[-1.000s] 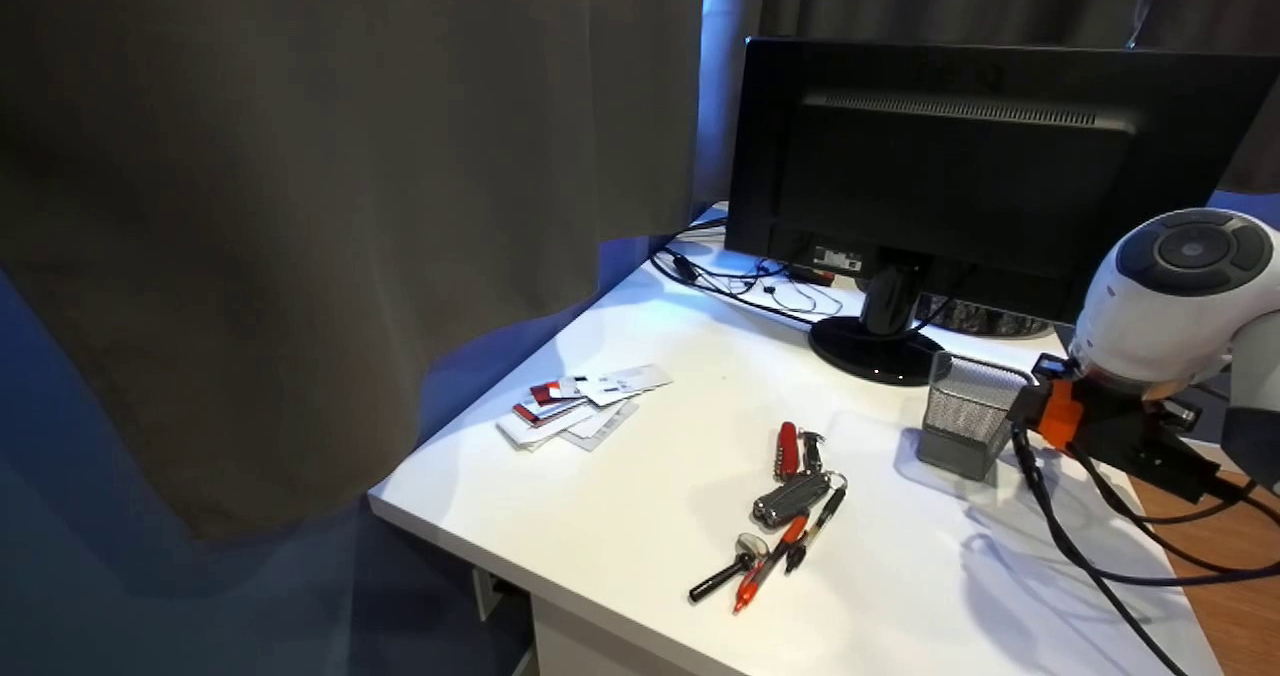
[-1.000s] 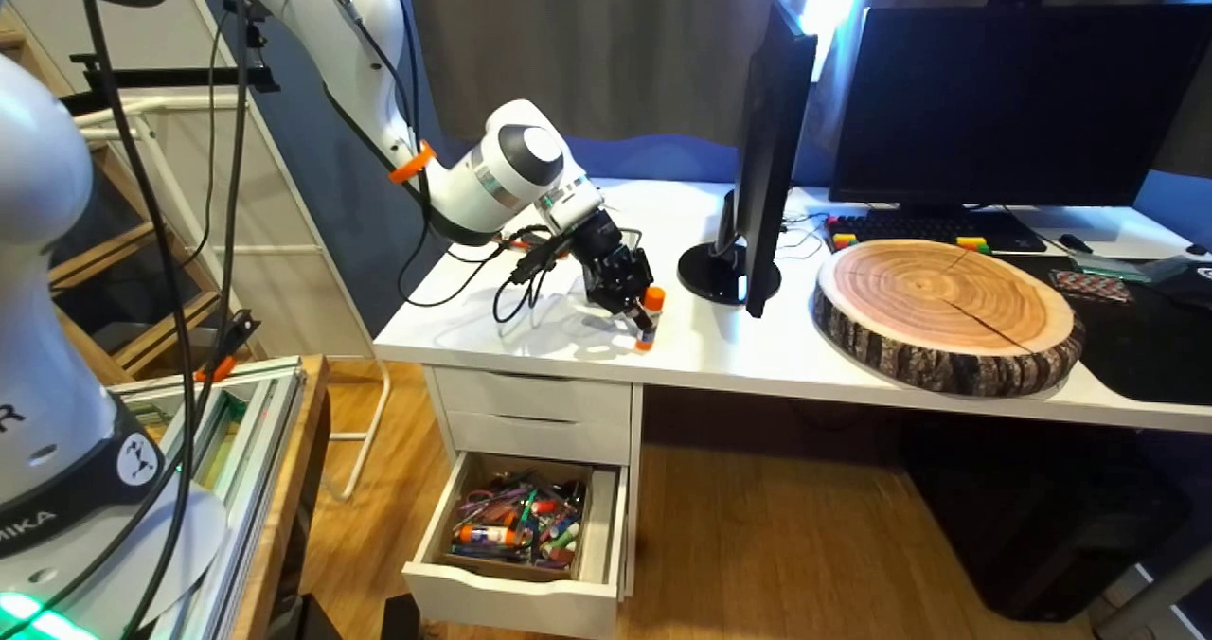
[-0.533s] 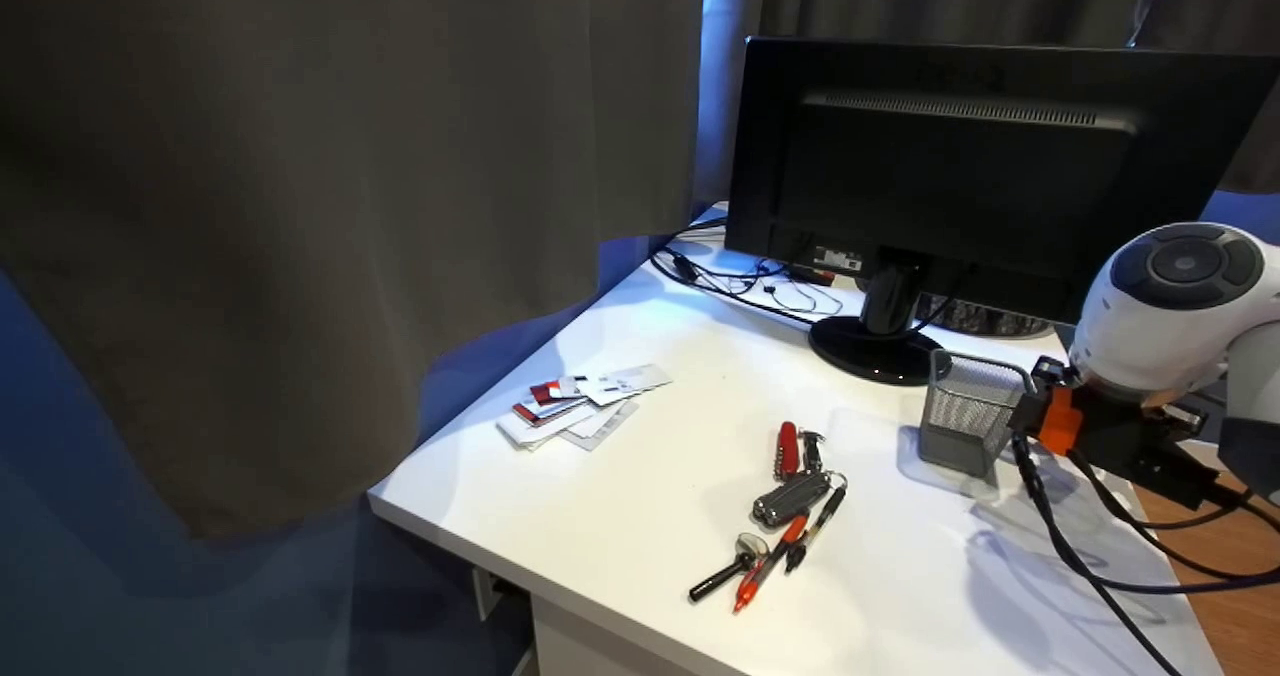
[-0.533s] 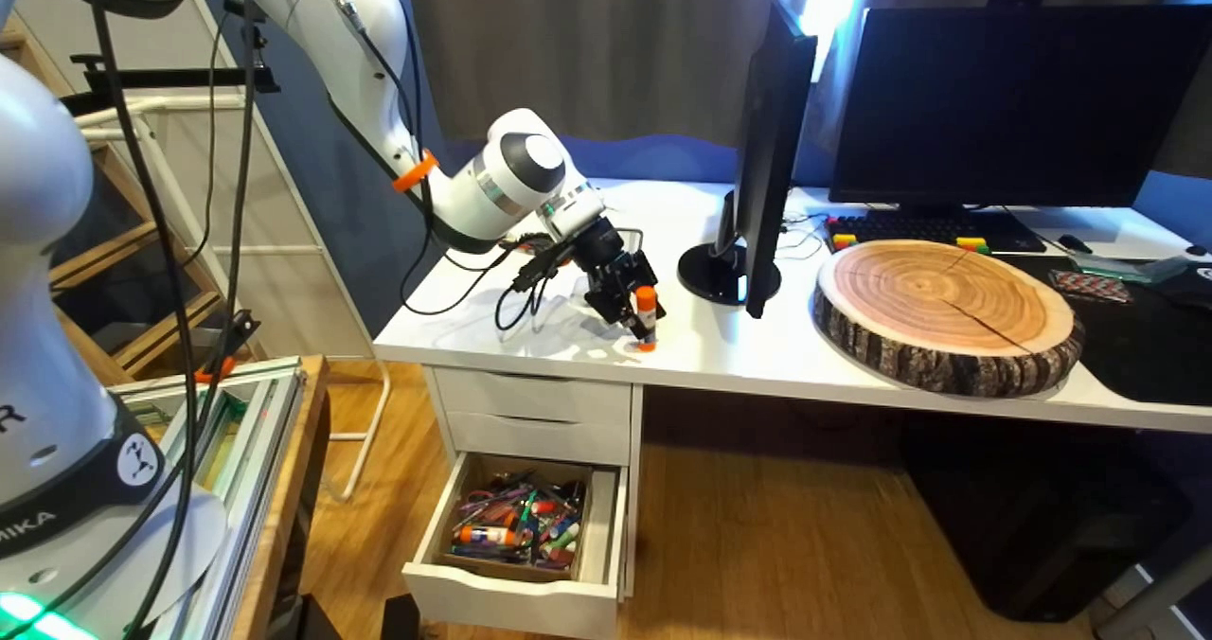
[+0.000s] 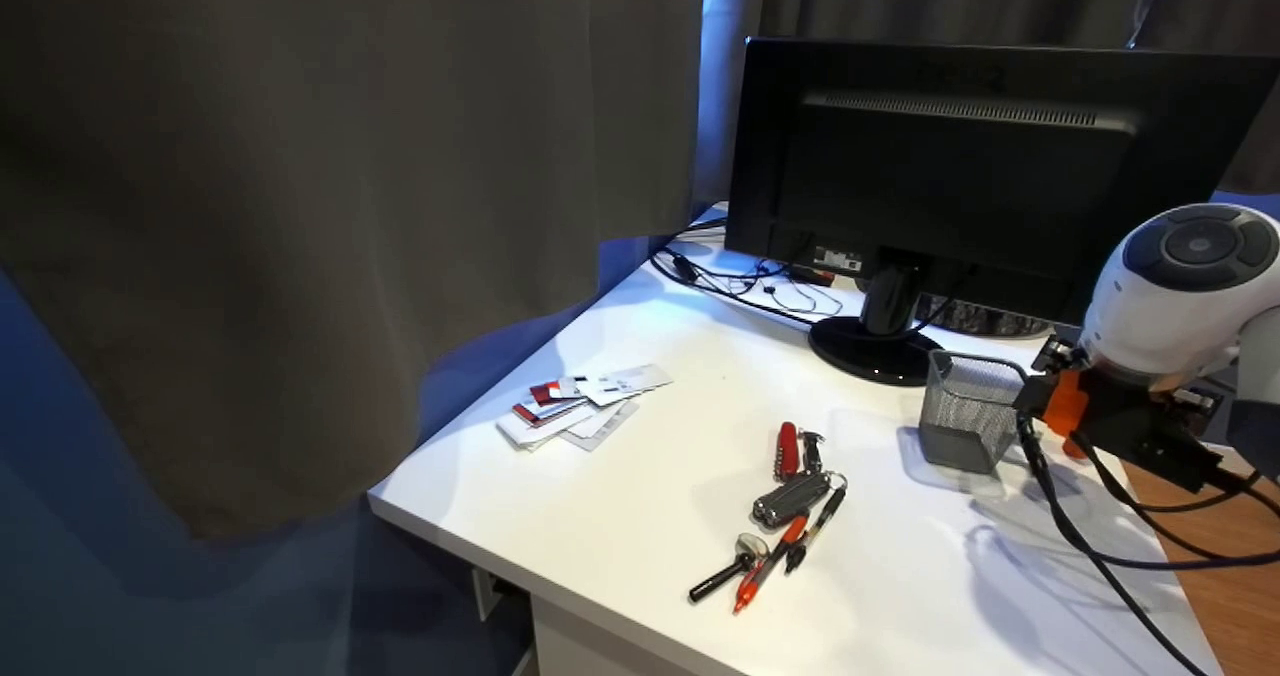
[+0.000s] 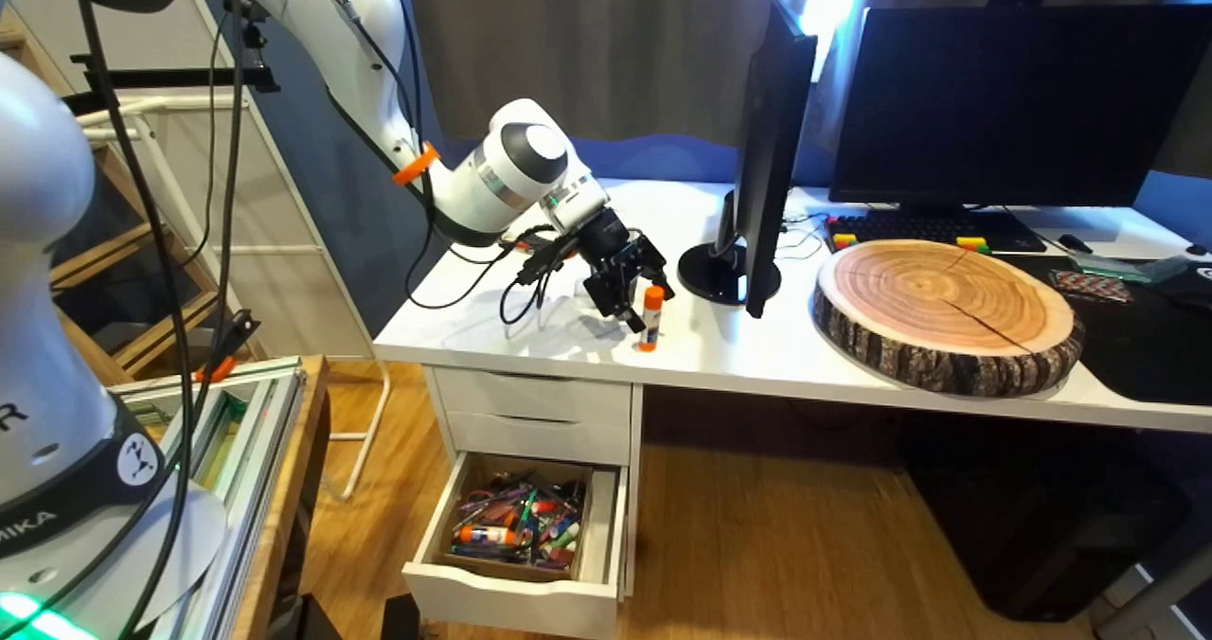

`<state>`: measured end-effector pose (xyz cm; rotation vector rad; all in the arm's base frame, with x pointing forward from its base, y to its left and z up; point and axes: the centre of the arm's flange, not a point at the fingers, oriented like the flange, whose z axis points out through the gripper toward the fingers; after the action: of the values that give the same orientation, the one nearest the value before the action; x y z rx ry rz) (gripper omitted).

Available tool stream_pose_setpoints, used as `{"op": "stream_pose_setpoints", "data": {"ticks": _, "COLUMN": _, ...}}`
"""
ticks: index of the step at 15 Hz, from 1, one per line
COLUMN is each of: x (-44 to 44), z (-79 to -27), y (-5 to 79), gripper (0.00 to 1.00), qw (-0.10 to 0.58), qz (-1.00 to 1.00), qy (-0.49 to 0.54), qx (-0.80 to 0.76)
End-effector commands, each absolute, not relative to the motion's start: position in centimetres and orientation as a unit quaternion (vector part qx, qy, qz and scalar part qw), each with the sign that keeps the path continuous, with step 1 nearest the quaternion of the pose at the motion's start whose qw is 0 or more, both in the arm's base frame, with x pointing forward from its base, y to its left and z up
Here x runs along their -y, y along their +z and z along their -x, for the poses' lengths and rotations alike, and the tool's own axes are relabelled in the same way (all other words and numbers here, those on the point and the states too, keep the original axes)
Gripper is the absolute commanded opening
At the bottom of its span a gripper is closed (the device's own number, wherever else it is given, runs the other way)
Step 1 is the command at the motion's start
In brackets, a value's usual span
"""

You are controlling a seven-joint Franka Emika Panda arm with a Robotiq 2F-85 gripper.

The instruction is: Turn the grey basket over and then put the orange glue stick in an upright position

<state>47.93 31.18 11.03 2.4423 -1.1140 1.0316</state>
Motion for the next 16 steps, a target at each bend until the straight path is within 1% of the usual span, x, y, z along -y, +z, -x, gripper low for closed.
{"op": "stream_pose_setpoints", "data": {"ticks": 1, "x": -31.0, "z": -46.7, "y": 13.6, "gripper": 1.0, "qw": 0.1, "qz": -0.839, "qy": 0.35, "qx": 0.404}}
{"op": "stream_pose_setpoints", "data": {"ticks": 9, "x": -30.1, "z": -44.9, "y": 17.6, "gripper": 1.0, "qw": 0.075, "qz": -0.835, "qy": 0.326, "qx": 0.437}}
{"op": "stream_pose_setpoints", "data": {"ticks": 16, "x": -30.1, "z": -43.0, "y": 23.6, "gripper": 1.0, "qw": 0.041, "qz": -0.838, "qy": 0.327, "qx": 0.434}}
